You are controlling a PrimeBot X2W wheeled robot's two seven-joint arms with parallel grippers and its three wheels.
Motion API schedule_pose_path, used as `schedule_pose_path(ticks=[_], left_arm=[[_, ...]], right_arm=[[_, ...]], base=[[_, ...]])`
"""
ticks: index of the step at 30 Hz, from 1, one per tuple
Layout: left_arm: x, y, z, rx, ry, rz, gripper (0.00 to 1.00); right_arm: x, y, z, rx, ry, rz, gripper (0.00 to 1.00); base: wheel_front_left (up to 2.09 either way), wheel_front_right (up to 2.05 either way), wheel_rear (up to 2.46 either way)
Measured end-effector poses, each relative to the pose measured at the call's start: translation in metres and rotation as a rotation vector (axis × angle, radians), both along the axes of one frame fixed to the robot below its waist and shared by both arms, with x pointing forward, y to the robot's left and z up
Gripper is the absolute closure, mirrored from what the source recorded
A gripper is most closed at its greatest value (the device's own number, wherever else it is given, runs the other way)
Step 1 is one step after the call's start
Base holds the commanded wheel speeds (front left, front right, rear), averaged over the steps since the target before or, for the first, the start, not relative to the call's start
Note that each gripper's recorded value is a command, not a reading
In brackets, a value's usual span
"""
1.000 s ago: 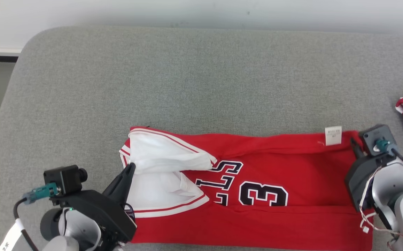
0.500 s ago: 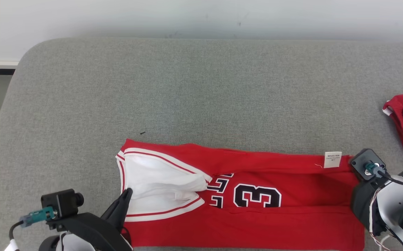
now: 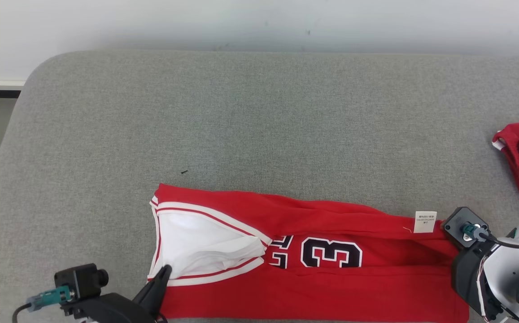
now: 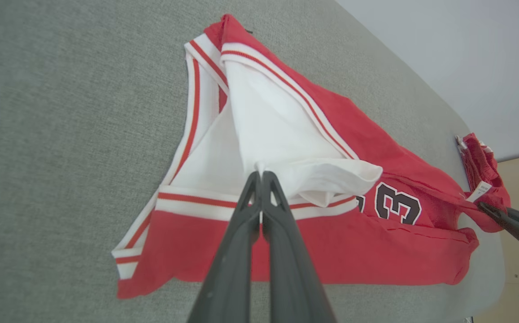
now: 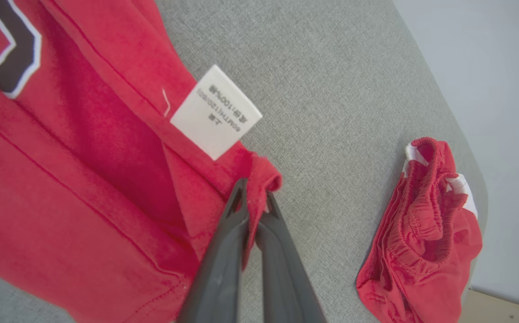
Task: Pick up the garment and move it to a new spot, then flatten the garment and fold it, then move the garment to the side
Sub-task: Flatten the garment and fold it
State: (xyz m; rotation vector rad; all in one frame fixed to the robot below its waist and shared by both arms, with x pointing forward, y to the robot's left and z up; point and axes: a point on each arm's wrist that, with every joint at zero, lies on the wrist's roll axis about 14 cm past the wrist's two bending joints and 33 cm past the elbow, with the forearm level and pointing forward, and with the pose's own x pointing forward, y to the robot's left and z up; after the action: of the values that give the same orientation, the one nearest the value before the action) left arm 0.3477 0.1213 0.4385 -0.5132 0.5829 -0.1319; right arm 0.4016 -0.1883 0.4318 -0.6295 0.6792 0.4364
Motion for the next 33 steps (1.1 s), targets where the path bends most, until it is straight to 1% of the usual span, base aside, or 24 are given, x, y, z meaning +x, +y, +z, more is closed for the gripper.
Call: schedule_pose_path(ticks=[3,7,9,12,14,19,21,25,31,33], left_arm=[[-0.005,-0.003,-0.004,-0.007,0.020,-0.007,1.00],[-0.009,0.003,-0.008,-0.006,0.040,0.015,1.00],[-0.010,0.006,-0.009,-0.006,0.044,0.024,1.00],[-0.010,0.007,-0.010,-0.006,0.048,0.025,1.00],[-0.010,0.006,-0.010,-0.008,0.045,0.023,1.00],[-0.007,0.005,-0.006,-0.014,0.032,0.024,1.00],[-0.007,0.008,-0.004,-0.012,0.026,0.029,1.00],[-0.011,0.011,-0.004,-0.006,0.032,0.034,1.00],[-0.015,0.011,-0.010,-0.011,0.061,0.035,1.00],[-0.017,0.010,-0.013,-0.013,0.072,0.034,1.00]], right_arm=[[-0.003,0.000,-0.002,-0.007,0.010,0.012,1.00],[-0.001,0.000,0.001,-0.017,0.004,0.030,1.00],[0.004,-0.002,0.007,-0.027,-0.028,0.040,1.00],[0.020,-0.001,0.025,-0.027,-0.119,0.059,1.00],[0.028,-0.004,0.030,-0.041,-0.163,0.064,1.00],[0.037,-0.002,0.035,-0.031,-0.212,0.060,1.00],[0.036,0.000,0.033,-0.027,-0.207,0.065,1.00],[0.017,0.008,0.017,-0.003,-0.125,0.096,1.00],[0.000,0.012,0.023,-0.024,-0.103,0.167,1.00],[-0.009,0.014,0.020,-0.033,-0.076,0.192,1.00]], base=[[0.00,0.00,0.00],[0.00,0.00,0.00],[0.00,0.00,0.00],[0.00,0.00,0.00],[0.00,0.00,0.00],[0.00,0.00,0.00],[0.00,0.00,0.00],[0.00,0.00,0.00],[0.00,0.00,0.00],[0.00,0.00,0.00]])
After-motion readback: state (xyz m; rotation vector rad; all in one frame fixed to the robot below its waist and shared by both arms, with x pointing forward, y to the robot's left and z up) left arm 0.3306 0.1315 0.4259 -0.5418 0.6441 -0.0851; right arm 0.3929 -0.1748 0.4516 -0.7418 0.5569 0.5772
